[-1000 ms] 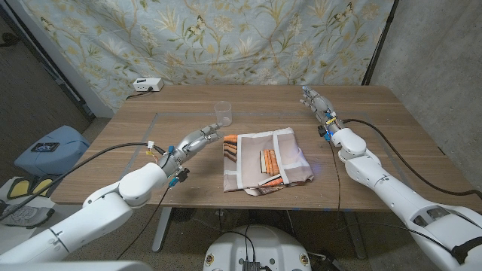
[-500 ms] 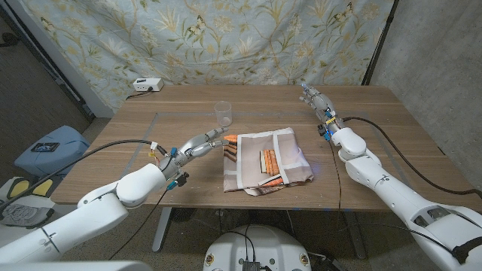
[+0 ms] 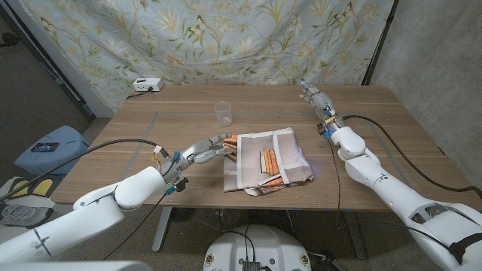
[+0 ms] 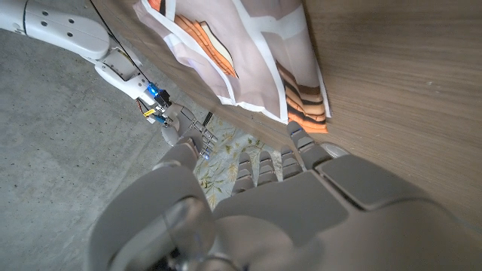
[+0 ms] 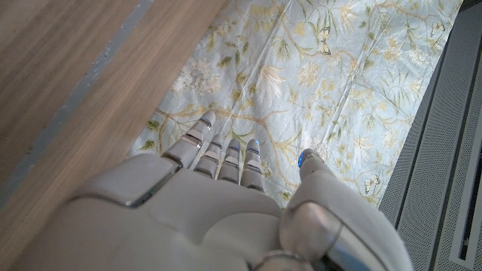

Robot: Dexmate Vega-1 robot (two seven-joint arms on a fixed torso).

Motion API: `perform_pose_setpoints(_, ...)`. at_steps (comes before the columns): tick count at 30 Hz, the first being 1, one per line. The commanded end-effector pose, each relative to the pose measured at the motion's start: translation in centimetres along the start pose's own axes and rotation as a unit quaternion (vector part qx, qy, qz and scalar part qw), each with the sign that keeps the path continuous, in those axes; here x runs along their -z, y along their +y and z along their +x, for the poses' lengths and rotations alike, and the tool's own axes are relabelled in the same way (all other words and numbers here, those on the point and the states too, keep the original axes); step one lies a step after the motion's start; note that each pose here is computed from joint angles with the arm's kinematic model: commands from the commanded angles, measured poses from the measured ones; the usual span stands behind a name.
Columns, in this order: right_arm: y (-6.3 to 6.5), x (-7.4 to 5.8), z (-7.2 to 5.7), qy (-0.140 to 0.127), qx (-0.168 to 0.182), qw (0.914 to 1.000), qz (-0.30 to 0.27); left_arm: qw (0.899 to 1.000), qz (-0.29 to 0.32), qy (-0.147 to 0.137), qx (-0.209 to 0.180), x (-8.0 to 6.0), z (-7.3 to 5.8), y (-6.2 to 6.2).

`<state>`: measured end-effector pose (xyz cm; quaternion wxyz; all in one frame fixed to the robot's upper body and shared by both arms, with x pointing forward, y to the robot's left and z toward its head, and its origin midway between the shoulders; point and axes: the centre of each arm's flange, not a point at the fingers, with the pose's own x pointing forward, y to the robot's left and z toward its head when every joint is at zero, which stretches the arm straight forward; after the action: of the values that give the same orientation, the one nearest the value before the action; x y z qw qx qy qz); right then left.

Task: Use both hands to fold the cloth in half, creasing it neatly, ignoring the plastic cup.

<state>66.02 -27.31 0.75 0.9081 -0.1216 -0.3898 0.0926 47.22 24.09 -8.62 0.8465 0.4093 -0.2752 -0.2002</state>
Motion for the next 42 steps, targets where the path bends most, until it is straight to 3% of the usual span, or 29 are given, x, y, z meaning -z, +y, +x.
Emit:
perform_pose_setpoints(1,-0.9,-0.2,-0.3,-0.010,0.009,0.9998,-0.016,0.998,0.064,0.002,0.024,-0.4,-0.5,-0.8)
perform_pose_setpoints(15,-1.5,-0.2,-0.9,-0.012,0.018,0.9994,-0.027,0.992,0.115,0.002,0.051,-0.9,-0.9,-1.5)
perform_pose_setpoints(29,-1.7,-0.7,-1.0,-0.011,0.020,0.9987,-0.045,0.989,0.126,0.016,0.079,-1.0,-2.1,-2.4)
perform_pose_setpoints(42,-1.4,-0.8,-0.6,-0.010,0.017,0.9982,-0.056,0.980,0.156,0.032,0.118,-1.3,-2.0,-2.1)
